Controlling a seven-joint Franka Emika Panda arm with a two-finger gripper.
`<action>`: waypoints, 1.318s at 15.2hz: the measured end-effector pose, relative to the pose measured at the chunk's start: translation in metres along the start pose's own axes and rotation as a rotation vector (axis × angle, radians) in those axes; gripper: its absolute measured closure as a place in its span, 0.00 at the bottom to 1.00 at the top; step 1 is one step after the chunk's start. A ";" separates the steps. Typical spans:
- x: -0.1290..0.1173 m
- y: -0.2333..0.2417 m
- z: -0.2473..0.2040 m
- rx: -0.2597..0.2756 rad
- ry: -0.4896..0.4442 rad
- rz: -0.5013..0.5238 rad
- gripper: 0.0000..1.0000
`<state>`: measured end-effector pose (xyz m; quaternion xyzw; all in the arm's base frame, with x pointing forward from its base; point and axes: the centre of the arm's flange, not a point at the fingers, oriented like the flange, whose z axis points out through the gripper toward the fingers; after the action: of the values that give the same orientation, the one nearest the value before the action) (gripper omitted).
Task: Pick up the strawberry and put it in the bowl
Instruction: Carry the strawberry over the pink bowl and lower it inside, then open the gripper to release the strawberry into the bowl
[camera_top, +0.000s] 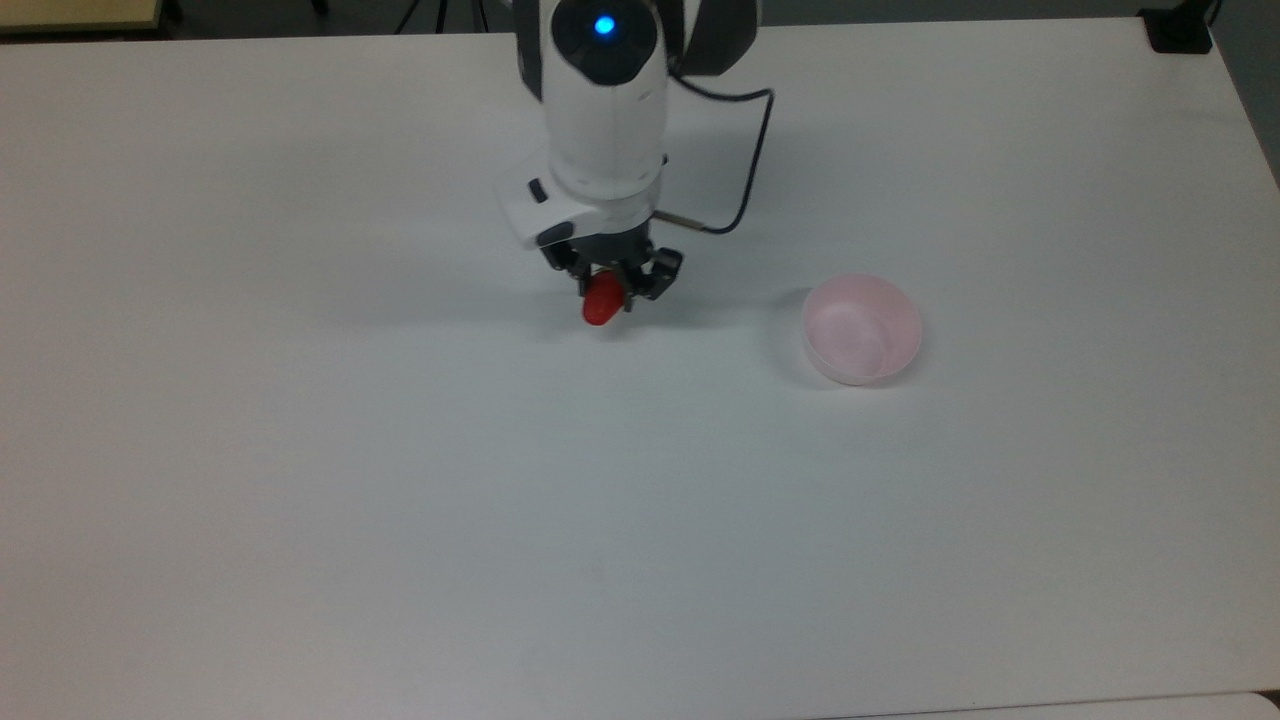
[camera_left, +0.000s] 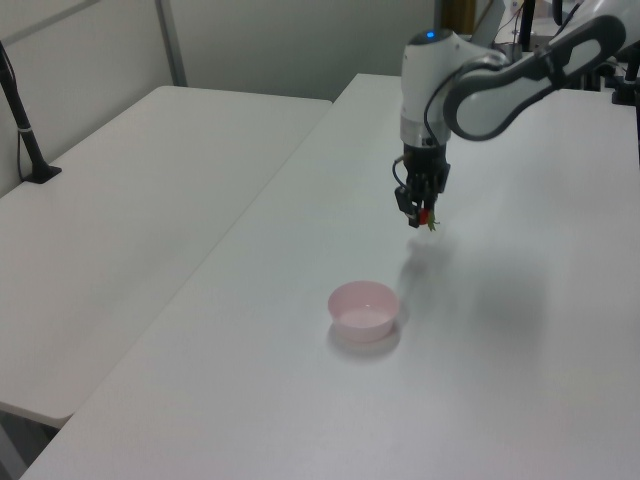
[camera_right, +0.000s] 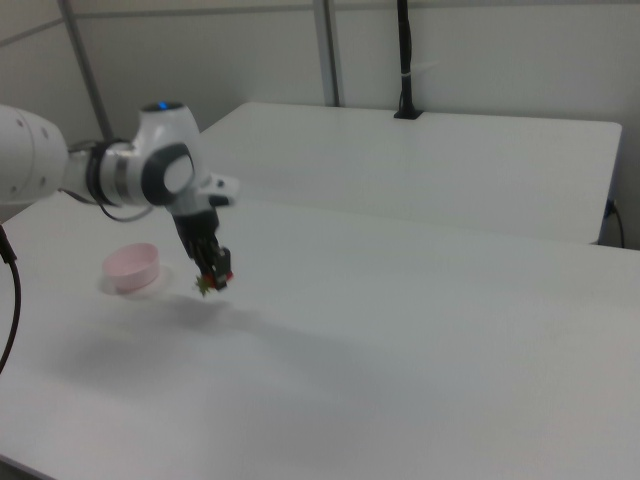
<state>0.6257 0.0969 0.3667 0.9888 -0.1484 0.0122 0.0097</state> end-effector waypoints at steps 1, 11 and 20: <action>-0.003 -0.016 -0.015 0.009 0.012 -0.029 0.56; -0.073 -0.169 -0.037 0.074 0.075 -0.283 0.56; -0.078 -0.200 0.008 0.119 0.109 -0.317 0.56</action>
<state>0.6104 0.3110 0.3536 0.9965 0.0112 0.0728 -0.0390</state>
